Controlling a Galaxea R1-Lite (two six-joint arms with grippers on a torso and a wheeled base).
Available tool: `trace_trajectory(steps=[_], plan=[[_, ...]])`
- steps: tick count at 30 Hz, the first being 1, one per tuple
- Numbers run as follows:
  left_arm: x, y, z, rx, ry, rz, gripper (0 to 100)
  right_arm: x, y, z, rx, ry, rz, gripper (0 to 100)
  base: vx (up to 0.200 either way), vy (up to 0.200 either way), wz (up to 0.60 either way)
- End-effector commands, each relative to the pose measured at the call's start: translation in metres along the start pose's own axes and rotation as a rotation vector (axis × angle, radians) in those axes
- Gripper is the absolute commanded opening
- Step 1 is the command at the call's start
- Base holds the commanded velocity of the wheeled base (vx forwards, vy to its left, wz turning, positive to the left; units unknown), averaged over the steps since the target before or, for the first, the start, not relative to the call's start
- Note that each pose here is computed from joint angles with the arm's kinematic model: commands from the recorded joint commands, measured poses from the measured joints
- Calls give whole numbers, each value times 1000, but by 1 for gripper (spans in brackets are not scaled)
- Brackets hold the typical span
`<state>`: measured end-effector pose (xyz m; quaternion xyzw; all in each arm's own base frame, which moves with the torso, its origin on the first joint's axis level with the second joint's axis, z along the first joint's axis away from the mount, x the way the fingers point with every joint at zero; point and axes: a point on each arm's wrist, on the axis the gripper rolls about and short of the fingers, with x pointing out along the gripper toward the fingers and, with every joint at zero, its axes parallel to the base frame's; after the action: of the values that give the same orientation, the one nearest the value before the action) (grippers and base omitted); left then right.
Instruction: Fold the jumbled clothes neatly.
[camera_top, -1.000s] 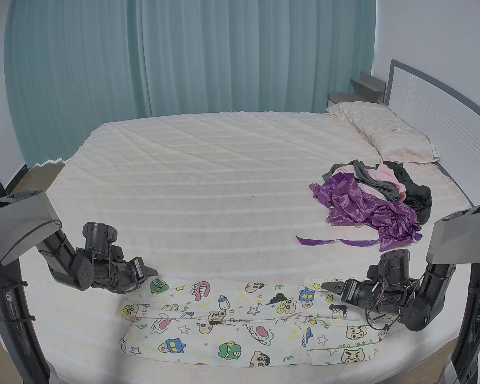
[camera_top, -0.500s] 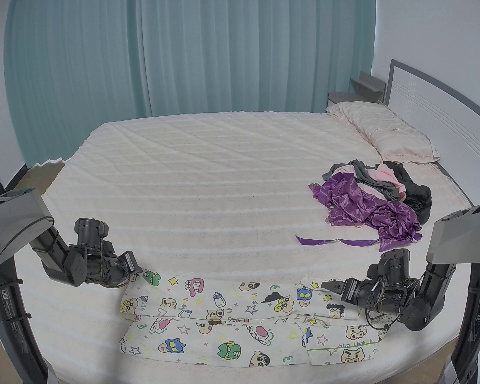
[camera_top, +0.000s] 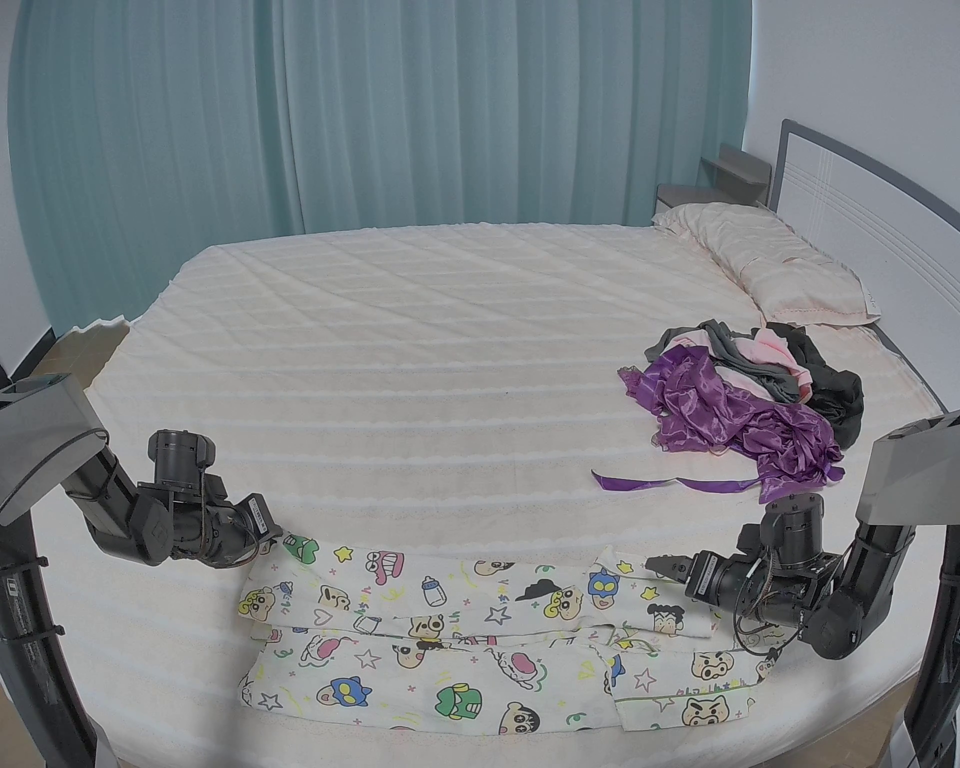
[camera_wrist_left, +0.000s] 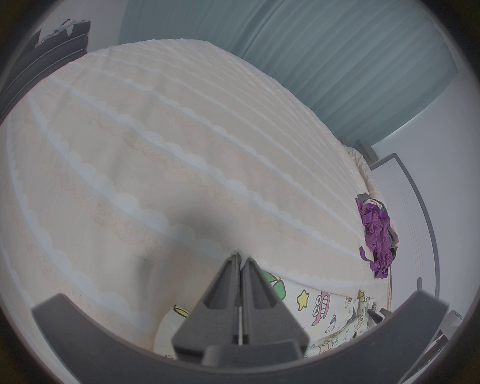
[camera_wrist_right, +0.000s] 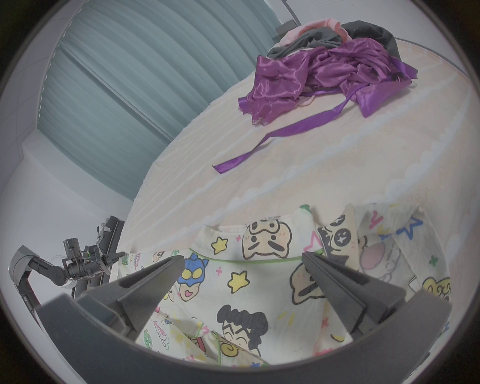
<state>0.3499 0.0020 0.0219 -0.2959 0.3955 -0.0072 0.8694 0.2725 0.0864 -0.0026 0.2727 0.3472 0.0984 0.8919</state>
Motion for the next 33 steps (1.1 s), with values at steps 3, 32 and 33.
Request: trace_trajectory(steps=[3, 32, 33], plan=[[5, 3, -4, -5, 18, 10, 100, -14, 6, 12, 25, -57, 28, 100, 0, 0, 0], [-25, 7, -4, -150, -5, 6, 100, -29, -27, -23, 124, 131, -67, 0, 0, 0, 0], [-25, 7, -4, -150, -5, 6, 100, -29, -27, -23, 127, 130, -66, 0, 0, 0, 0]])
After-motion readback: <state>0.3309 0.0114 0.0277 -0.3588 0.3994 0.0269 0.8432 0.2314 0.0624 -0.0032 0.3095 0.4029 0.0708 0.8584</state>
